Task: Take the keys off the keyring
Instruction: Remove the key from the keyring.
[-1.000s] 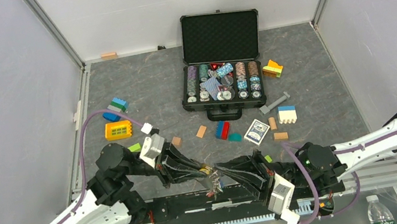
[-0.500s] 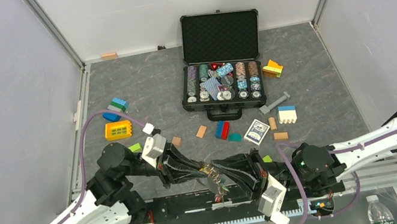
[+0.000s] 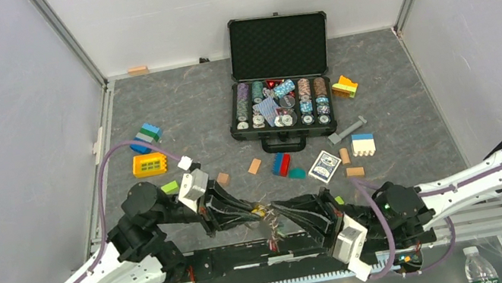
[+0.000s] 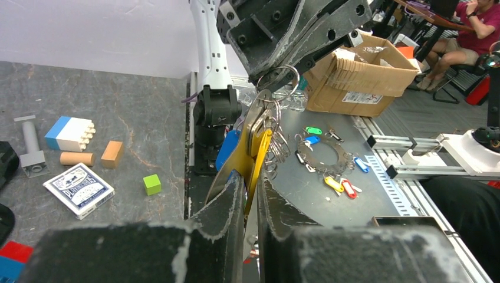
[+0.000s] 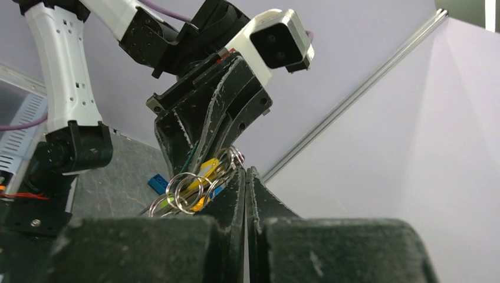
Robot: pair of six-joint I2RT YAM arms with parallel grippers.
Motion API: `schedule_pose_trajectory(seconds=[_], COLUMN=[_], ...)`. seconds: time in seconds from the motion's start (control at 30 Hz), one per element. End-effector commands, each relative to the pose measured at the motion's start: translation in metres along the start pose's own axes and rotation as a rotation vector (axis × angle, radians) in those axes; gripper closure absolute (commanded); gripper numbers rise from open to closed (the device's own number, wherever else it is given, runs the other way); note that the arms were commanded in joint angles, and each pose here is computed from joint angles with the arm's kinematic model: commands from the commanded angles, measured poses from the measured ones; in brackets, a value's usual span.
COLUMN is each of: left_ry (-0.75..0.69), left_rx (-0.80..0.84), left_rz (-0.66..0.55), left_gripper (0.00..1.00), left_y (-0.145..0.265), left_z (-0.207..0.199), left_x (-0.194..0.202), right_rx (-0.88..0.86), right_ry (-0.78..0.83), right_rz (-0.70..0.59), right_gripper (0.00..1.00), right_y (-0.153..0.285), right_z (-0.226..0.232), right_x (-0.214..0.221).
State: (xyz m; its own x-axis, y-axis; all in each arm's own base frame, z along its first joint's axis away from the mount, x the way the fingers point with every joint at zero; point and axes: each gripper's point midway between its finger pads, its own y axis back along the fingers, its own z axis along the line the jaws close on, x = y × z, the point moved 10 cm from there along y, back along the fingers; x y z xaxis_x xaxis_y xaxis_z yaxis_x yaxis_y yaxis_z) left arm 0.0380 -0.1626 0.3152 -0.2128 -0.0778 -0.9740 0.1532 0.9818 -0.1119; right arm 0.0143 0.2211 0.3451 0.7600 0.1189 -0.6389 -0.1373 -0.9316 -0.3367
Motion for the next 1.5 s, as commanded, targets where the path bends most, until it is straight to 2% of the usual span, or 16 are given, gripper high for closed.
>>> schedule_pose_trajectory(seconds=[0.0, 0.07, 0.13, 0.2, 0.3, 0.37, 0.63, 1.0, 1.23, 1.27, 1.37, 1.47], left_ry=[-0.125, -0.130, -0.130, -0.132, -0.139, -0.143, -0.155, -0.111, -0.051, -0.040, -0.029, -0.042], left_rx=[0.036, 0.035, 0.027, 0.027, 0.032, 0.035, 0.028, -0.047, -0.223, -0.250, -0.282, -0.244], left_rz=[-0.082, -0.086, -0.089, -0.092, -0.098, -0.102, -0.117, -0.063, -0.024, -0.018, -0.004, -0.017], left_gripper=[0.98, 0.97, 0.79, 0.65, 0.56, 0.53, 0.51, 0.43, 0.18, 0.17, 0.17, 0.23], left_y=[0.003, 0.004, 0.004, 0.004, 0.006, 0.007, 0.011, 0.012, 0.016, 0.016, 0.017, 0.018], left_z=[-0.009, -0.009, -0.009, -0.009, -0.011, -0.013, -0.016, -0.007, 0.006, 0.008, 0.010, 0.006], left_x=[-0.020, -0.020, -0.020, -0.020, -0.021, -0.021, -0.020, -0.006, 0.005, 0.006, 0.008, 0.005], right_rx=[0.161, 0.188, 0.206, 0.215, 0.224, 0.228, 0.176, 0.166, 0.202, 0.208, 0.205, 0.193], right_ry=[-0.192, -0.245, -0.279, -0.293, -0.291, -0.286, -0.237, -0.196, -0.156, -0.151, -0.136, -0.126], right_rz=[-0.064, -0.091, -0.115, -0.128, -0.131, -0.131, -0.120, -0.128, -0.077, -0.067, -0.046, -0.045], right_gripper=[1.00, 1.00, 1.00, 1.00, 1.00, 1.00, 1.00, 1.00, 1.00, 1.00, 1.00, 1.00], right_y=[0.009, 0.010, 0.011, 0.010, 0.010, 0.010, 0.009, 0.013, 0.015, 0.015, 0.015, 0.015], right_z=[-0.003, 0.000, 0.003, 0.005, 0.006, 0.005, 0.003, -0.008, -0.012, -0.012, -0.010, -0.008], right_x=[0.002, 0.004, 0.005, 0.006, 0.007, 0.007, 0.003, -0.003, 0.000, 0.002, 0.005, 0.005])
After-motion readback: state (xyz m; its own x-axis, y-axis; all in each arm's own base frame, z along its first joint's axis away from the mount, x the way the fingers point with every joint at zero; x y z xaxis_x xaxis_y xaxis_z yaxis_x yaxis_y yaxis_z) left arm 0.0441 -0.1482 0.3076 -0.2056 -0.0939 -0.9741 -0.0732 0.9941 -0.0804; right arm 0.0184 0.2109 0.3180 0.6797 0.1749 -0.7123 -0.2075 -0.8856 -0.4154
